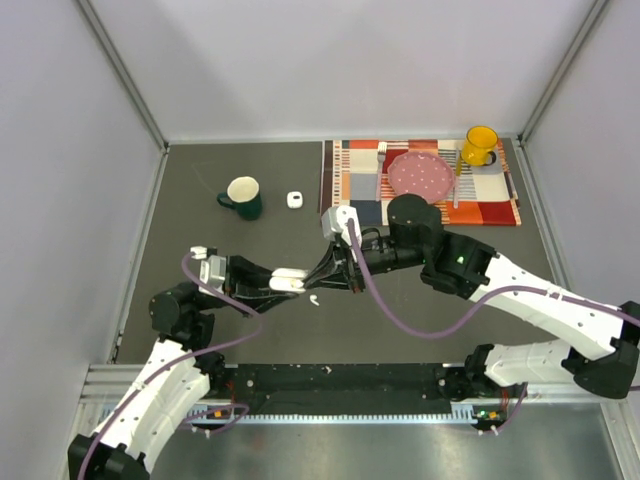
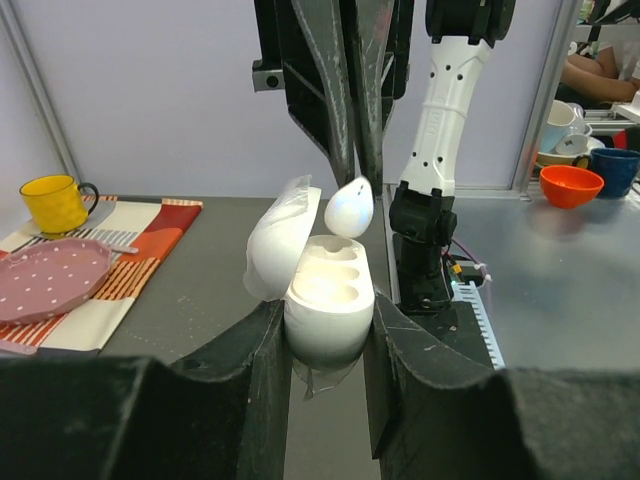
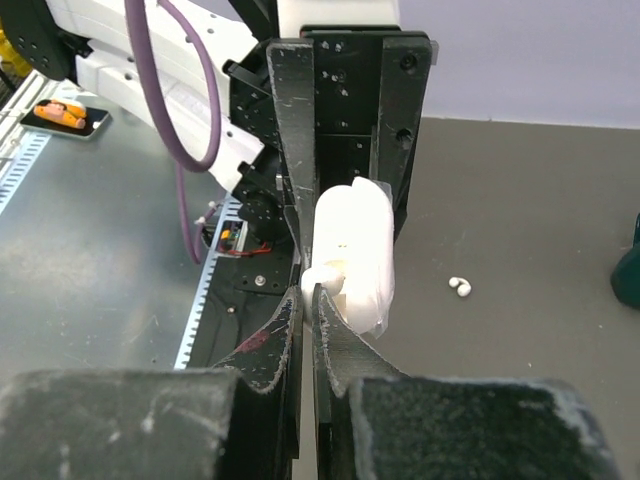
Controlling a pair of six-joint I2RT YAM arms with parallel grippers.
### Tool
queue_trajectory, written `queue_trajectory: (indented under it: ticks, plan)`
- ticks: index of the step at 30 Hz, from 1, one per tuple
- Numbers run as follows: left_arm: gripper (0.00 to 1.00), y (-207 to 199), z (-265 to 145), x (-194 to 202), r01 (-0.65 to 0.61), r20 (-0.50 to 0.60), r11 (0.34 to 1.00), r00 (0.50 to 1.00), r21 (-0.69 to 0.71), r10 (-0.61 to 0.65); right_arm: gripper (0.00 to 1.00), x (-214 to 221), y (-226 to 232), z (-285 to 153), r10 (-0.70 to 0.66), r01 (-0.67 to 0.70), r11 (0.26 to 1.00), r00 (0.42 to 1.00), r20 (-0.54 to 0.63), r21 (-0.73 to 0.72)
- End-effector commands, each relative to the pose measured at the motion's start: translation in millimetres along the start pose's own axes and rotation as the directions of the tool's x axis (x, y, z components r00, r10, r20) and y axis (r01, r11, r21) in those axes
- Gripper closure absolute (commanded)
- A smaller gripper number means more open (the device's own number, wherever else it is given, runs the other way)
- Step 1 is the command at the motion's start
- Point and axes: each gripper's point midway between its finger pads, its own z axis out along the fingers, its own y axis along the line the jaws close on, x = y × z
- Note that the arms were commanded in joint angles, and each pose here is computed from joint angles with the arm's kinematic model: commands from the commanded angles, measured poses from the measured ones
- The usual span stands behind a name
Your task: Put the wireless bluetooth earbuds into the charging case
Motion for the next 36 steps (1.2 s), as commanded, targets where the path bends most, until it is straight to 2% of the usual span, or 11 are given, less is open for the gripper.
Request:
queue_trajectory:
  ticks: [1,9,16,18,20,25,31,36]
  plan:
    - [1.0,-2.8,4.0,-17.9,-0.069,0.037,0.998,0.997,0.005,0.068,1.0,-20.4,-2.7,4.5,-0.057,0.057,0.998,0.998,0.033,0.014]
    - [1.0,-0.8,4.5,-19.5,-0.08,0.051,0.997,0.995,-0.008,0.08,1.0,-9.5,-5.9,8.4,-0.039,0.039,0.999,0.999,0.002,0.02]
    - [1.0,0.3,4.6,-21.8,-0.093,0.064,0.996,0.994,-0.019,0.094,1.0,13.4,-15.5,11.2,-0.006,0.011,0.997,0.997,-0.079,0.072]
    - [1.0,0.9,4.5,-21.6,-0.094,0.065,0.995,0.993,-0.022,0.096,0.96,14.7,-16.1,10.2,-0.005,0.011,0.997,0.996,-0.085,0.08]
    - [1.0,0.7,4.2,-21.1,-0.096,0.065,0.995,0.993,-0.022,0.097,0.87,12.3,-19.7,7.2,-0.009,0.018,0.994,0.997,-0.081,0.107]
    - [1.0,2.6,3.6,-19.7,-0.099,0.063,0.994,0.993,-0.035,0.101,0.76,-1.3,-25.3,-1.4,-0.046,0.054,0.986,0.997,-0.054,0.159]
    - [1.0,4.4,2.9,-17.3,-0.098,0.056,0.994,0.993,-0.044,0.101,0.71,-19.7,-21.4,-7.9,-0.08,0.077,0.983,0.997,0.007,0.166]
    - [1.0,6.1,2.5,-14.7,-0.096,0.048,0.994,0.994,-0.05,0.098,0.74,-28.5,-16.6,-13.1,-0.087,0.078,0.983,0.995,0.051,0.167]
